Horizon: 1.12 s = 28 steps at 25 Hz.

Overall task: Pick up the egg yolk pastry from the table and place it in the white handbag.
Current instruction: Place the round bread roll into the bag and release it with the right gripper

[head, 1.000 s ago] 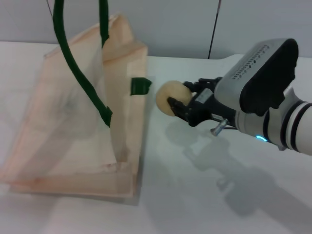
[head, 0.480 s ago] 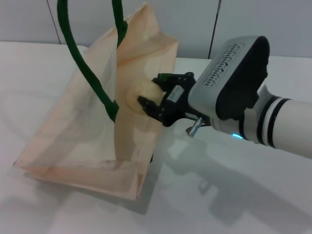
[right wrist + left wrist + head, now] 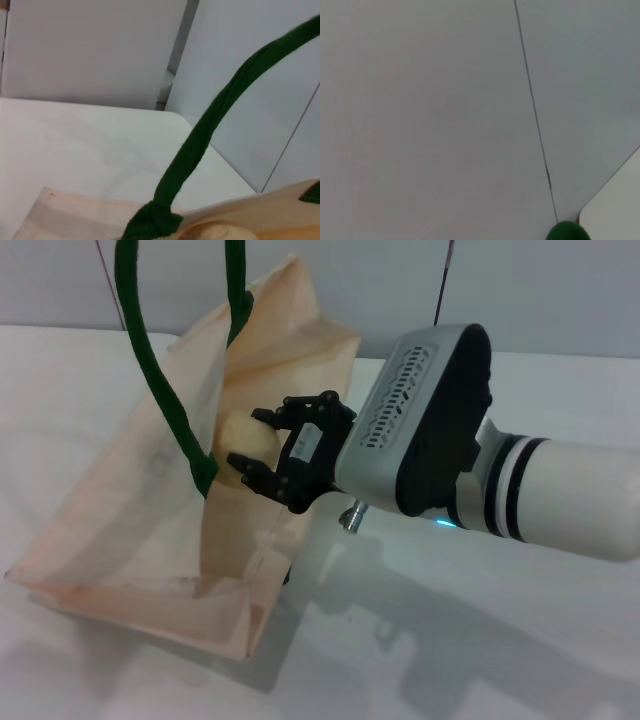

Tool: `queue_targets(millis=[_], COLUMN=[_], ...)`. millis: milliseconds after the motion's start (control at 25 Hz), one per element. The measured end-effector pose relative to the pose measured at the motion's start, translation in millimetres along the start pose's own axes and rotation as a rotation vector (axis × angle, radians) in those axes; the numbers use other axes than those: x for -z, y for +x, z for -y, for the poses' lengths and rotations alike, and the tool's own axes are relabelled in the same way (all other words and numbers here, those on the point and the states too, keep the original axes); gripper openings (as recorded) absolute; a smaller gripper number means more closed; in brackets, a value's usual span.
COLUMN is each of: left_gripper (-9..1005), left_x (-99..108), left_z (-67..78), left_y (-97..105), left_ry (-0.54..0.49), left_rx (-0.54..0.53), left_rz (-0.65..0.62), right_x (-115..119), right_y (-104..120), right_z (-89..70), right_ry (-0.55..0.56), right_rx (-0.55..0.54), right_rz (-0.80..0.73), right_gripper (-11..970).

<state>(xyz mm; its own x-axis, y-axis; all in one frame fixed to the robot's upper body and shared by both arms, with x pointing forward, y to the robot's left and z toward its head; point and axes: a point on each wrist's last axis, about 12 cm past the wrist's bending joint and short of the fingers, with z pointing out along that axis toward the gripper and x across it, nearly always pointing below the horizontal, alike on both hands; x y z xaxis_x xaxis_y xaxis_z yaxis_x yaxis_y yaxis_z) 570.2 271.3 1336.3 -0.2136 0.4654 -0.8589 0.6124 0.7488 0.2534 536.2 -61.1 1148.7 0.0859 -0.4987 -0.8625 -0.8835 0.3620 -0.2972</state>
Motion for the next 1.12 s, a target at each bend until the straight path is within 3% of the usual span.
queue_targets(millis=[520,1120], left_gripper=[120,120], left_x=[-0.9,-1.7], left_z=[1.1,1.0], left_y=[-1.1,1.3], left_ry=[0.004,0.003], left_rx=[0.004,0.008], left_rz=[0.000,-0.012], right_x=[-18.3,-29.0], right_y=[10.9,17.1], right_z=[17.4,12.7], right_ry=[0.026,0.033], right_rx=[0.056,0.084], right_rz=[0.028,0.007], right_gripper=[476,492])
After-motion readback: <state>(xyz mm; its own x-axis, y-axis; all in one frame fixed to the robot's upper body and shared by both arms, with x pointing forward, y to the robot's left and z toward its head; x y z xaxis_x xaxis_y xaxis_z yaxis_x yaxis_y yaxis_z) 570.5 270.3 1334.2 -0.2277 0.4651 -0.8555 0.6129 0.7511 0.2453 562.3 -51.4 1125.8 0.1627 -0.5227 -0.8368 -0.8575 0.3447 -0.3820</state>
